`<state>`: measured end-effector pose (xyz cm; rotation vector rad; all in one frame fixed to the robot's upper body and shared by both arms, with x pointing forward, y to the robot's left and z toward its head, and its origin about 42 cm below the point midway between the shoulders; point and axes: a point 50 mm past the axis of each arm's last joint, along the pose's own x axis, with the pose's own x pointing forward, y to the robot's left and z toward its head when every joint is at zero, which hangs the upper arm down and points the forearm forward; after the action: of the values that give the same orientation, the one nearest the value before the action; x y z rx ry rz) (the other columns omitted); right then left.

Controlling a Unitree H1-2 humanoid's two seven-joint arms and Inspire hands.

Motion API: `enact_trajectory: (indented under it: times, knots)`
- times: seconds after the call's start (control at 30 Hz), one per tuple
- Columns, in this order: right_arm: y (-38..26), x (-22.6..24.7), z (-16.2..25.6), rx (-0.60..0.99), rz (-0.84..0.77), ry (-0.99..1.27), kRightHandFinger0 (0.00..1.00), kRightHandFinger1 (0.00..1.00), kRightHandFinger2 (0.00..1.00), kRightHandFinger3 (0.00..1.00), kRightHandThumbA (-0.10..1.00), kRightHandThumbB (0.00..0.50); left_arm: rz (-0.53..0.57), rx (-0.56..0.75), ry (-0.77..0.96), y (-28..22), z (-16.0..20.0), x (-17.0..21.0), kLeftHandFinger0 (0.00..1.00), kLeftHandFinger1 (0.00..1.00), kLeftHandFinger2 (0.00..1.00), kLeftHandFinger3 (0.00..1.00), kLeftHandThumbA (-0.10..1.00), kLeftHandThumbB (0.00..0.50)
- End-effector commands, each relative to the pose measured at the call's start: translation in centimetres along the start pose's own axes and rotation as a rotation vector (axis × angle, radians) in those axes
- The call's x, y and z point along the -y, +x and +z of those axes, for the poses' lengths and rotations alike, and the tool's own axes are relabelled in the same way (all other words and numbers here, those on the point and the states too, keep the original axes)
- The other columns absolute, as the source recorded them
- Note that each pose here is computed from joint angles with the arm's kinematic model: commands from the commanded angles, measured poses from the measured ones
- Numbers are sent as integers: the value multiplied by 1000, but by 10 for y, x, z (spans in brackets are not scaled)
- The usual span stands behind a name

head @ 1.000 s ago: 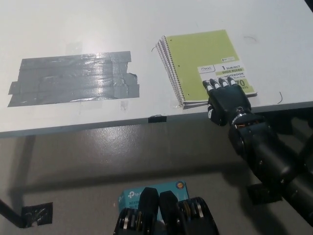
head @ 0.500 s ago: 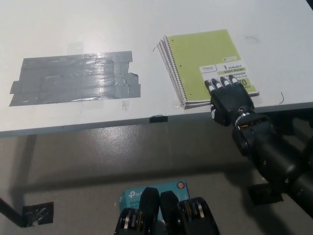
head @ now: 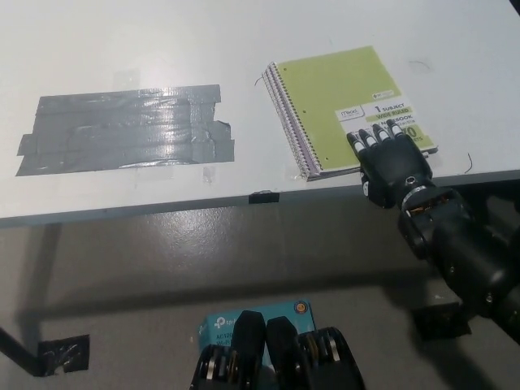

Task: The robot uses its right hand to align two notebooks stacked together until they are fully overlapped

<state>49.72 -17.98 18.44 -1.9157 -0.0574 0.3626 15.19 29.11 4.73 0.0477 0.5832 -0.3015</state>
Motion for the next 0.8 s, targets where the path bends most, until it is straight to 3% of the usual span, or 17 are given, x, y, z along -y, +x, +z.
enact_trajectory:
  times: [0.0, 0.23, 0.27, 0.3, 0.47, 0.5, 0.67, 0.73, 0.77]
  knots:
    - [-6, -23, -12, -7, 100, -12, 1000, 1000, 1000, 1000, 1000, 466, -30, 12, 19, -7, 2, 0, 716, 786, 807, 1000, 1000, 500]
    - [-4, -20, 6, -3, 97, 7, 1000, 1000, 1000, 1000, 1000, 463, -25, 8, 11, -9, 0, 2, 674, 751, 793, 1000, 1000, 500]
    - [-3, -18, 9, -14, 102, 26, 1000, 1000, 1000, 1000, 1000, 463, -24, 5, 6, -9, 1, 2, 630, 739, 796, 1000, 1000, 500]
    - [-2, -15, 11, -20, 102, 28, 1000, 1000, 1000, 1000, 1000, 455, -37, 11, 4, -9, 0, 1, 694, 785, 810, 1000, 1000, 500]
    - [-3, -9, 15, -28, 105, 53, 1000, 1000, 1000, 1000, 1000, 460, -37, 18, 23, -10, -1, 1, 706, 803, 805, 1000, 1000, 500]
    - [-2, -8, 16, -30, 108, 45, 1000, 1000, 1000, 1000, 1000, 458, -27, 11, 27, -10, -1, 1, 648, 747, 790, 1000, 1000, 500]
    - [-3, -6, 20, -26, 101, 67, 1000, 1000, 1000, 1000, 1000, 439, -29, 6, 13, -9, -2, 1, 702, 779, 790, 1000, 1000, 500]
    - [-3, -7, 22, -19, 87, 62, 1000, 1000, 1000, 1000, 1000, 443, -32, 3, 9, -9, -3, 2, 787, 860, 818, 1000, 1000, 500]
    - [-5, -8, 21, -21, 88, 52, 1000, 1000, 1000, 1000, 1000, 446, -35, 4, 9, -9, -3, 3, 770, 844, 831, 1000, 1000, 500]
